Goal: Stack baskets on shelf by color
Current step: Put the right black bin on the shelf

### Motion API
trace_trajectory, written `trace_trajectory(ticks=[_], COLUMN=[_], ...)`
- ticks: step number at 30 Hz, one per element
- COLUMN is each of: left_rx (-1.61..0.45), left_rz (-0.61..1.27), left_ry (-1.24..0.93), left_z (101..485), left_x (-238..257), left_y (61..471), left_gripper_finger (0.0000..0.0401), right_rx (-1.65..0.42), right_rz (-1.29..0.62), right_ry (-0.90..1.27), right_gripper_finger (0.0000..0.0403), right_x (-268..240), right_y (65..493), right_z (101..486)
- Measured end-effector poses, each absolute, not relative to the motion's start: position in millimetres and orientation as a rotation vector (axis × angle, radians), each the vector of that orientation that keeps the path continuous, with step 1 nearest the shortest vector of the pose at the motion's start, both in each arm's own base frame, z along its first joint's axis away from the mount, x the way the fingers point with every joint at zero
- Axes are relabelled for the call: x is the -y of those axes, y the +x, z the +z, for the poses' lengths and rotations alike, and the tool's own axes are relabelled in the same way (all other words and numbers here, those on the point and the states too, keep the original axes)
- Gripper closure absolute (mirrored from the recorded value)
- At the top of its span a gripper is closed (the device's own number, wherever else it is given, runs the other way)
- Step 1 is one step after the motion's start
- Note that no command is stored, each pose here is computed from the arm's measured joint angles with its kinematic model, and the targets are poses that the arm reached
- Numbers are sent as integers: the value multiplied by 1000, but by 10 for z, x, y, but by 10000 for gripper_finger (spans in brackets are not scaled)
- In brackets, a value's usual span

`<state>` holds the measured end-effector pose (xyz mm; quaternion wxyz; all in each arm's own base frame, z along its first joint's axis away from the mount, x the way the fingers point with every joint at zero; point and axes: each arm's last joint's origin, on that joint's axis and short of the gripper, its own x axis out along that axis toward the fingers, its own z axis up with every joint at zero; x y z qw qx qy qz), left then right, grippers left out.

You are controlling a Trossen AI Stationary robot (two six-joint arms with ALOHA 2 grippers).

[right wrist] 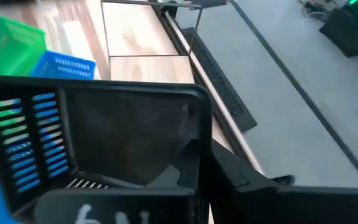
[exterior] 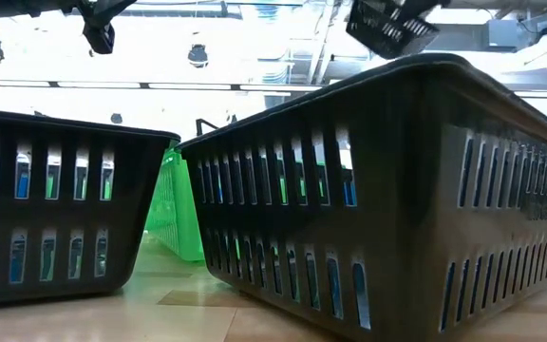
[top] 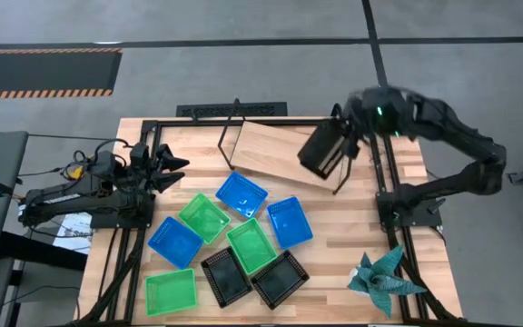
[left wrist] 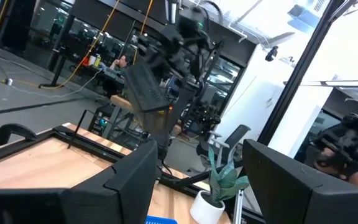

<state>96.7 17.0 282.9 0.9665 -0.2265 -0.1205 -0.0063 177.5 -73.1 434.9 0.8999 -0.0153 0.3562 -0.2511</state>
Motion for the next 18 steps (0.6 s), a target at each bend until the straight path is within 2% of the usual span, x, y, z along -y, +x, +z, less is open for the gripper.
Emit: trace_trajectory(ticks=[7,13,18], left_rx=[243,244,245], left_rz=[-9,-6,-2], left_ry=[-425,-424,-424], left_z=[2829,2829,2829], left_x=[-169,-170,-172], left_y=[967,967,966], left_gripper_finger=[174,174,174], right_rx=[-862,-1026,-1168], right_rz=[-377,-209,-164], right_ry=[-58,6,148], right_gripper_finger=[354,362,365], right_x=[1383,1810,2159], right_y=[2031,2225,2281], right_z=[4204,3789,3397])
